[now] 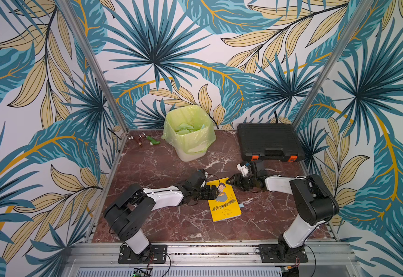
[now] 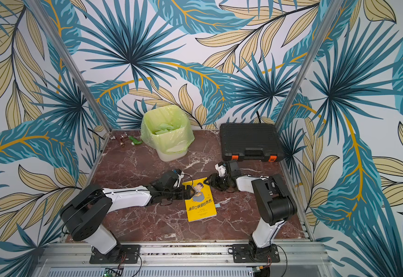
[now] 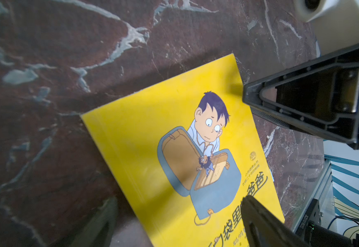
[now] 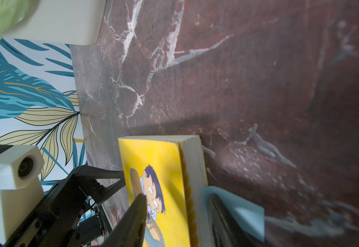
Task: Peel off the used sticky note
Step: Open the book at the center of the board.
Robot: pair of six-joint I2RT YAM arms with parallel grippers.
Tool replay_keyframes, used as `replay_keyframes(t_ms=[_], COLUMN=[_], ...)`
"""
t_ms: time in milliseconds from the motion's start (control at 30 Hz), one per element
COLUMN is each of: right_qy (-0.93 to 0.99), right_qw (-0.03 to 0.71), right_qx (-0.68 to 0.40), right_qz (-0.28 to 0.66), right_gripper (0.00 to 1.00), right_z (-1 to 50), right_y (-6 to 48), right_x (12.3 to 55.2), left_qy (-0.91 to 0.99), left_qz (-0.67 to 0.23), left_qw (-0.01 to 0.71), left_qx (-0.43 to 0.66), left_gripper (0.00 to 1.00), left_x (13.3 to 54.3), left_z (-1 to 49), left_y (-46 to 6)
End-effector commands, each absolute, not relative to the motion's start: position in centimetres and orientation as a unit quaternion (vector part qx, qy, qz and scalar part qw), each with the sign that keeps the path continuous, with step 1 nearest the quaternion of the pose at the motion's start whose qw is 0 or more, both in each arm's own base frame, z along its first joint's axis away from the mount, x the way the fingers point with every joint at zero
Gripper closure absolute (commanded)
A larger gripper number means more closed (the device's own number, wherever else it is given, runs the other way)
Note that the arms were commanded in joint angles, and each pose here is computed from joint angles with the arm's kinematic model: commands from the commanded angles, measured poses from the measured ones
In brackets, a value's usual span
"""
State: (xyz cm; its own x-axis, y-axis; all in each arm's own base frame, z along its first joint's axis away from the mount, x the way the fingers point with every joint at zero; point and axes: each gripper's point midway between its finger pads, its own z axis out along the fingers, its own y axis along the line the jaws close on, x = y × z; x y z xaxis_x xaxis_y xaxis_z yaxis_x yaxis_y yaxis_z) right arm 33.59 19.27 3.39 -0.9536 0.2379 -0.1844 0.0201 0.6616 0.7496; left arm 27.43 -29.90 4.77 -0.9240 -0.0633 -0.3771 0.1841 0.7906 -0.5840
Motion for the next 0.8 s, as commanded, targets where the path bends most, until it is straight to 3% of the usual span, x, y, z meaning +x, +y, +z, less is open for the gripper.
replay_keyframes(t_ms=[0,767], right_qy=[0.900,0.860], right_qw=[0.115,0.134], right_qx=[0.069,0.017], right_qz=[0.415,0.493], right_gripper=[0.51,0.57], right_z=[2.9,6.9], right_y=[19.7,22.6], right_x=[32.3,31.6], left_qy=[0.932,0.935], left_qz=[-0.306,-0.303], left_qw=[0.190,0.183], left_qx=[0.031,0.032], left_gripper=[0.05,0.05], left_x=[27.8,28.3], left_z=[4.4,3.8], left_y=[-29.6,-30.1])
